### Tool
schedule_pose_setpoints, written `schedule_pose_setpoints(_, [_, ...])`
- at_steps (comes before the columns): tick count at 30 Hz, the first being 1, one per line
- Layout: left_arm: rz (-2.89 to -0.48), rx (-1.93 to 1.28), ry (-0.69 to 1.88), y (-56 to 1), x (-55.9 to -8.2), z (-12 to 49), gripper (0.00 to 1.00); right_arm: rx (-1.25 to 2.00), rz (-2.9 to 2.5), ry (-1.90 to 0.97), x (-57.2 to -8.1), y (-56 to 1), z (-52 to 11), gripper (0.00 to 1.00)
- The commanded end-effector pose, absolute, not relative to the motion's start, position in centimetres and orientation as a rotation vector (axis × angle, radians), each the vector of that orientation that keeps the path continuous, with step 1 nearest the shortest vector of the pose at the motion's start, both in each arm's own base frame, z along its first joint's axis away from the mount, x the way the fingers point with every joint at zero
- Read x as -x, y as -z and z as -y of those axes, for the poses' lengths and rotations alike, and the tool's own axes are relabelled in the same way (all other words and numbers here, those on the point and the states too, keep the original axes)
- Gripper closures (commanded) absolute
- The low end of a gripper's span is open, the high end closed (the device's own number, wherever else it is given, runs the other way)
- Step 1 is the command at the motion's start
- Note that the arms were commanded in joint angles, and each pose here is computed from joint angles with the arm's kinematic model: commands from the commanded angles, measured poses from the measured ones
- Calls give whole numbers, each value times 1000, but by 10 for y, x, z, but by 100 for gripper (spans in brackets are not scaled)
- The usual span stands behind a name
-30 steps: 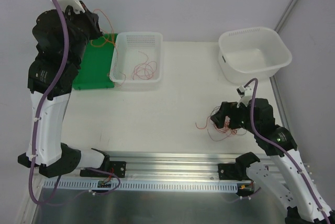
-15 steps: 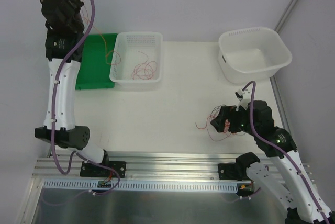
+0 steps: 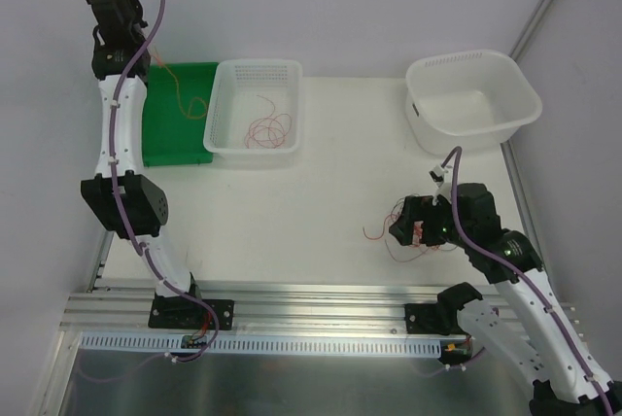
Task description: Untangle the cables
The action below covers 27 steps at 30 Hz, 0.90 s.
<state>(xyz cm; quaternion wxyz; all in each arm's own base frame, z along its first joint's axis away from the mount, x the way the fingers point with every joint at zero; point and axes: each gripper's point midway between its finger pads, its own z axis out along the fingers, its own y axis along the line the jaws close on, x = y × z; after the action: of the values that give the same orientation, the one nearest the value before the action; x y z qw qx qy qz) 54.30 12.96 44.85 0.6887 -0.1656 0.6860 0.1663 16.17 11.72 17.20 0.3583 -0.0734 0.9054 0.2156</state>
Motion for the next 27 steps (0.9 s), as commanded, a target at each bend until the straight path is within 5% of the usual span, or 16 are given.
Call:
schedule_pose_setpoints(1, [-1504,368,-320,-447,-555,-131,100,203,-2324,-564,-167,-173,-121,3])
schedule_pose_setpoints(13, [-1884,332,-163,-266,-583,-112,100,194,-2338,-573,-169,-170,-124,3])
schedule_pose_setpoints(18, [-2022,412,-149,-210,-577,-122,92,188,-2332,-575,-167,-172,-122,3])
schedule_pose_setpoints(21, [-2016,483,-94,-220,-563,-127,64,196,-2343,-534,-166,-170,-117,3])
schedule_pose_setpoints(22, [-2022,515,-66,-217,-555,-124,47,191,-2349,-514,-166,-169,-114,3])
schedule_pose_setpoints(27, [-1952,519,91,-263,-527,-96,11,75,-2384,-323,-174,-163,-87,3])
